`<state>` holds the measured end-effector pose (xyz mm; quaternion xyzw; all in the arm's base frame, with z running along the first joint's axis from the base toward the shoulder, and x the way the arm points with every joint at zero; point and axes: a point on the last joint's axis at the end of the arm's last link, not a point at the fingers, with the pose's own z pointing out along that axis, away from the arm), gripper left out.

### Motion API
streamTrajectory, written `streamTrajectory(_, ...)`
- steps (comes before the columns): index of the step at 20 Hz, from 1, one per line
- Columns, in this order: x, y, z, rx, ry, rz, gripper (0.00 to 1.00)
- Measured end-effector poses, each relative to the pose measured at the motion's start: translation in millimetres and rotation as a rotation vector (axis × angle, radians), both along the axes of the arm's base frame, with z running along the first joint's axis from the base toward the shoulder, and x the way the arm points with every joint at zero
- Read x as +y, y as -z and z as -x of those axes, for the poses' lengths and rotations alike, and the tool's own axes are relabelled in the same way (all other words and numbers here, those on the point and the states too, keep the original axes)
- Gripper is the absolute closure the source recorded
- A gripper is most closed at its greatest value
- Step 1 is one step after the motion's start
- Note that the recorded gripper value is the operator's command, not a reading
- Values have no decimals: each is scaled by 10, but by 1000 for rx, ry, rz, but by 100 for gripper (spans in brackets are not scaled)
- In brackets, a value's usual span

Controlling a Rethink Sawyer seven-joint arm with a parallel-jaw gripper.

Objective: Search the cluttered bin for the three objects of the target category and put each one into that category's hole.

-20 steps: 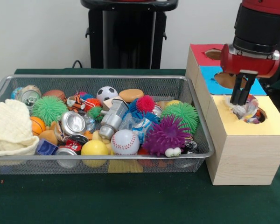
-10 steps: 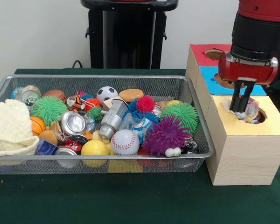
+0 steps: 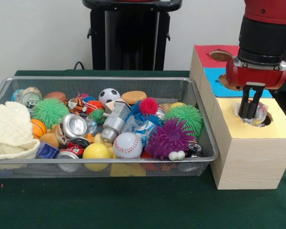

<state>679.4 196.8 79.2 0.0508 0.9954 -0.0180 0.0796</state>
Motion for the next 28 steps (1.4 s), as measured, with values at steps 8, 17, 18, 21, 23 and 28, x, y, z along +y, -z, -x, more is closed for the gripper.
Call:
streamTrajectory(8,120,217,124,30,-22,9,100)
streamTrajectory(17,173,398,141,24,-36,18,100)
streamTrajectory(18,173,409,140,23,-36,19,100)
streamTrajectory(21,171,430,133,15,-37,20,100)
streamTrajectory(23,169,441,125,8,-38,21,100)
streamTrajectory(28,168,456,113,-1,-38,22,100)
